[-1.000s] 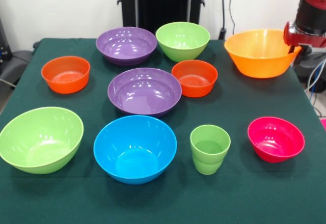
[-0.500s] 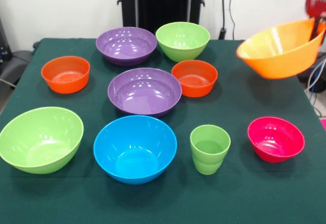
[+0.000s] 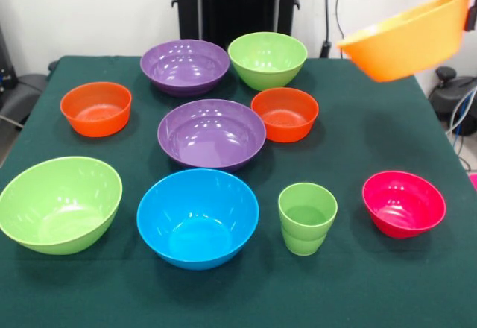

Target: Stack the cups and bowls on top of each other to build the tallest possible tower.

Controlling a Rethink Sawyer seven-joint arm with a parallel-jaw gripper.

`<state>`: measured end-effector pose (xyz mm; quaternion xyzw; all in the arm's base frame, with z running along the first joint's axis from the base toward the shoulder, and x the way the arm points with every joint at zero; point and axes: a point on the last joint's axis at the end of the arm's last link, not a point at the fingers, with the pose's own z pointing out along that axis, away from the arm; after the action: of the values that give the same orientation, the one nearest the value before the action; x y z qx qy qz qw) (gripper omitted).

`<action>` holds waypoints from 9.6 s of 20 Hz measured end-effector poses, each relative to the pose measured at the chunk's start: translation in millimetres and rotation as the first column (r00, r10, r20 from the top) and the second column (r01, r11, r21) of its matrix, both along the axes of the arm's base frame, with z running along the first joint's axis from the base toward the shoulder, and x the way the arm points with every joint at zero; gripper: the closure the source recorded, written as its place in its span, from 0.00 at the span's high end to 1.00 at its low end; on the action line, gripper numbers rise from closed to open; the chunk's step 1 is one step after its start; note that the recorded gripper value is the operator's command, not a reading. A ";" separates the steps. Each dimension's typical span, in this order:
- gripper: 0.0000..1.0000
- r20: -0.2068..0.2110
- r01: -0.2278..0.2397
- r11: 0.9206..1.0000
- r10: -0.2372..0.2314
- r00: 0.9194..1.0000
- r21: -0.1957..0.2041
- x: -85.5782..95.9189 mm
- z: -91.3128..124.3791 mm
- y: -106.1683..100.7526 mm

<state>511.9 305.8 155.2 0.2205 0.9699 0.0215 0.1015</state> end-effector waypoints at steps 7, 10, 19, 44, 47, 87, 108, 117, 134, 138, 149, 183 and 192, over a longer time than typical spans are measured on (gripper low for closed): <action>0.00 -0.016 0.030 0.999 -0.030 0.999 -0.020 12.9 -11.4 -35.4; 0.00 -0.028 0.004 0.999 -0.005 1.000 -0.036 7.5 -19.5 -36.4; 0.00 -0.064 -0.054 0.998 0.052 0.997 -0.019 -1.3 -36.9 -23.5; 0.00 -0.176 -0.178 0.980 0.191 0.966 0.089 -26.4 -82.9 75.8; 0.00 -0.180 -0.146 0.973 0.178 0.967 0.181 -18.2 -72.7 91.0; 0.00 0.050 -0.147 0.381 0.252 0.966 0.913 -17.6 116.9 79.0; 0.00 0.052 -0.134 0.249 0.310 0.949 0.959 -41.3 75.2 -20.8; 0.00 0.079 -0.140 0.181 0.307 0.949 0.973 -61.5 52.4 -31.5; 0.00 0.049 -0.137 0.199 0.392 0.919 0.970 -108.3 -15.5 -101.3; 0.00 0.070 -0.154 0.169 0.420 0.905 0.974 -118.9 -19.9 -99.9; 0.00 0.112 -0.172 0.091 0.456 0.883 0.981 -142.0 -18.4 -68.6; 0.00 0.273 -0.304 0.034 0.353 0.895 0.952 -117.6 -79.5 -8.4; 0.00 0.252 -0.288 0.049 0.363 0.897 0.956 -121.7 -89.4 -8.7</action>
<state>390.3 297.1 65.8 0.0080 0.7405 0.6641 -0.1029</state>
